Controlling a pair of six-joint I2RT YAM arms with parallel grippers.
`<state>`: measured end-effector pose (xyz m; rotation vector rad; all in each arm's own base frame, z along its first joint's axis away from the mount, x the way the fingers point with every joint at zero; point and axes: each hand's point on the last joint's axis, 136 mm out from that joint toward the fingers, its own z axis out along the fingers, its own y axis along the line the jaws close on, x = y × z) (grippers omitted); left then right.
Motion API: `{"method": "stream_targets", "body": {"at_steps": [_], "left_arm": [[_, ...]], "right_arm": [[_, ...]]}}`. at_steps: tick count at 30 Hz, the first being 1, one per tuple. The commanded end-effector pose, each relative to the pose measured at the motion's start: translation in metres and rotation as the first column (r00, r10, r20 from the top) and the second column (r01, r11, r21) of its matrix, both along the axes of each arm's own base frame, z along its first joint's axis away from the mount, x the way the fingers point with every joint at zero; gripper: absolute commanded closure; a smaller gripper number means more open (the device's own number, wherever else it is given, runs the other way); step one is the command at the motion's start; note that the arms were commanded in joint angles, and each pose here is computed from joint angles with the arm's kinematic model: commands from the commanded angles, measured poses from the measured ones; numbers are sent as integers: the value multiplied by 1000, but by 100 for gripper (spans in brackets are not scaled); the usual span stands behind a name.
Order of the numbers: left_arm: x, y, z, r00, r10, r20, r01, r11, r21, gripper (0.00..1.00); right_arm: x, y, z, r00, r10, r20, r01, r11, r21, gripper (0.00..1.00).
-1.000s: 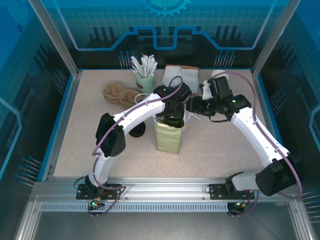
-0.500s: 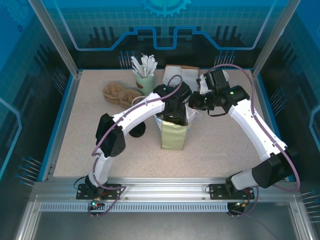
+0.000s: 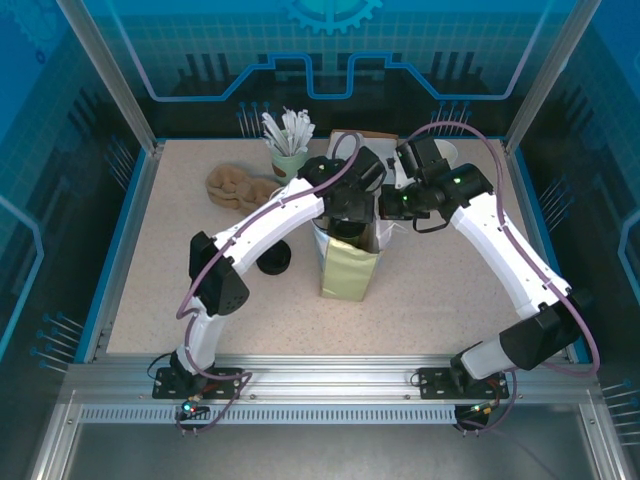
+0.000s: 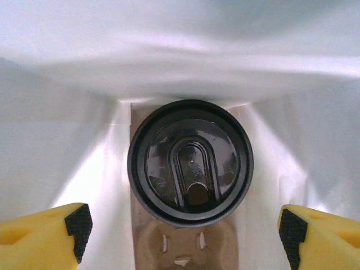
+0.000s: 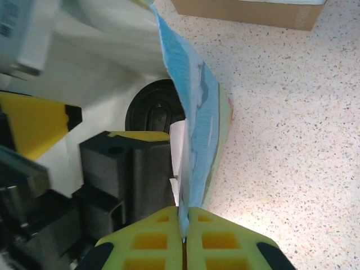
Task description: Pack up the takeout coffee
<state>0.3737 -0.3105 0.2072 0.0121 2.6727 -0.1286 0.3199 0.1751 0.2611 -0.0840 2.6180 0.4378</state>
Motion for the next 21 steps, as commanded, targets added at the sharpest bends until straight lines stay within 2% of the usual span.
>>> {"method": "stream_targets", "body": {"at_steps": [1, 11, 16, 21], "left_arm": [[-7, 9, 29, 999, 20, 29, -19, 999, -27, 12], [-11, 7, 59, 997, 14, 72, -6, 995, -103, 12], [-12, 4, 102, 988, -6, 156, 40, 975, -220, 14], [-13, 16, 140, 970, 5, 242, 69, 953, -296, 14]], "right_arm": [[-3, -2, 5, 1000, -5, 4, 6, 1000, -22, 95], [-1, -1, 10, 1000, -15, 19, 15, 1000, 19, 95], [-2, 0, 16, 998, -5, 69, 1, 998, 57, 99], [-5, 0, 24, 990, 9, 140, -23, 994, 104, 100]]}}
